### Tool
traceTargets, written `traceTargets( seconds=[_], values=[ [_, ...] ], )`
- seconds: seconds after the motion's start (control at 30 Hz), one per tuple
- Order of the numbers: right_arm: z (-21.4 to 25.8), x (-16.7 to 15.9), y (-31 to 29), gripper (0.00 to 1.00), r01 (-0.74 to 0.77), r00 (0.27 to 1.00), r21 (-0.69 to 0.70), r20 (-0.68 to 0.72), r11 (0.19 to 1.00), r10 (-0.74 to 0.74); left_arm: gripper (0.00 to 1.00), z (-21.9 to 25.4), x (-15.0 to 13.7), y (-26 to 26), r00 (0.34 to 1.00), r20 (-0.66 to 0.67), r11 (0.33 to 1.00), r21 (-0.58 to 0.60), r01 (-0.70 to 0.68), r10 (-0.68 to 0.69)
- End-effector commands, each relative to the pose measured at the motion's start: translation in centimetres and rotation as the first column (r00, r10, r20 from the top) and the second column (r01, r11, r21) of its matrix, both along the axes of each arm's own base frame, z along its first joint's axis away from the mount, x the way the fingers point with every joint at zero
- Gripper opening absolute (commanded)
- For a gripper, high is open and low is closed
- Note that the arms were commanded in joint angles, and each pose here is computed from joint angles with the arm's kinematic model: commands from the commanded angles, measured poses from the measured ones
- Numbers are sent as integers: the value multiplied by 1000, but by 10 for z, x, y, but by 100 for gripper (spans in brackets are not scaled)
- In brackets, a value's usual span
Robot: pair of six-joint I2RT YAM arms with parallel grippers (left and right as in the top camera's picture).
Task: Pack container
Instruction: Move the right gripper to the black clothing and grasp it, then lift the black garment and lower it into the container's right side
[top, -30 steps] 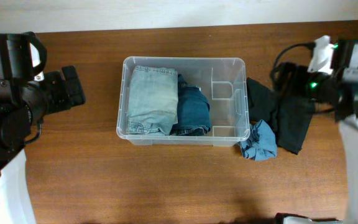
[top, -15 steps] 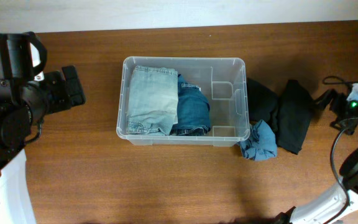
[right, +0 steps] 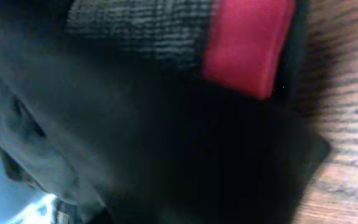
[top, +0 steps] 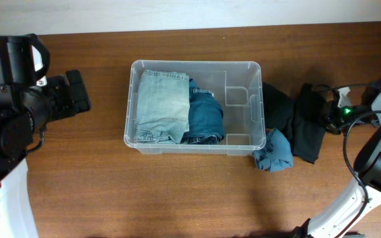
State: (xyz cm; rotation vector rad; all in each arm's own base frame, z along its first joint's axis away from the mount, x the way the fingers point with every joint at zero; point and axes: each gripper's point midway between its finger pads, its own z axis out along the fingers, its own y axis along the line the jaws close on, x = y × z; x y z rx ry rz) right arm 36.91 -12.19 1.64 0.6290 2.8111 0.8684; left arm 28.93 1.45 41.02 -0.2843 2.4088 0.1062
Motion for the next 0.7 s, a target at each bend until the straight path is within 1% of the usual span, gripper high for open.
traceTargets(
  seconds=[0.0, 0.1, 0.17, 0.2, 0.23, 0.27, 0.3, 0.37, 0.43, 0.47, 0.5, 0.57, 0.67],
  values=[
    [2, -1, 4, 26, 44, 998, 24, -37, 999, -43, 99, 3, -1, 3, 1000, 10, 1000, 2, -17, 17],
    [48, 12, 10, 25, 46, 997, 66, 52, 997, -49, 100, 3, -1, 3, 1000, 10, 1000, 2, -17, 17],
    [107, 24, 24, 23, 23, 981, 123, 186, 992, -46, 99, 3, -1, 3, 1000, 11, 1000, 2, -17, 17],
    [131, 27, 29, 22, 9, 970, 129, 239, 992, -39, 99, 3, -1, 3, 1000, 11, 1000, 2, -17, 17],
    [159, 28, 36, 21, -11, 954, 116, 299, 993, -24, 99, 3, -1, 3, 1000, 11, 1000, 2, -17, 17],
    [201, 26, 48, 19, -45, 920, 62, 390, 997, 17, 99, 3, -1, 3, 1000, 10, 1000, 2, -17, 17],
    [247, 21, 69, 17, -85, 870, -1, 487, 996, 75, 99, 3, -1, 3, 1000, 11, 1000, 2, -17, 17],
    [284, 12, 96, 16, -120, 825, -37, 552, 992, 121, 99, 3, -1, 3, 1000, 11, 1000, 2, -17, 17],
    [313, 0, 135, 15, -169, 786, -41, 597, 985, 159, 99, 3, -1, 3, 1000, 10, 1000, 2, -17, 17],
    [318, -3, 144, 15, -183, 780, -38, 603, 982, 169, 99, 3, -1, 3, 1000, 11, 1000, 2, -17, 17],
    [325, -9, 170, 15, -235, 768, -28, 608, 972, 203, 99, 3, -1, 3, 1000, 11, 1000, 2, -17, 17],
    [325, -17, 209, 15, -328, 755, -7, 599, 945, 266, 99, 3, -1, 3, 1000, 11, 1000, 2, -17, 17],
    [319, -21, 251, 15, -430, 731, 6, 589, 903, 344, 99, 3, -1, 3, 1000, 11, 1000, 2, -17, 17]
  ],
)
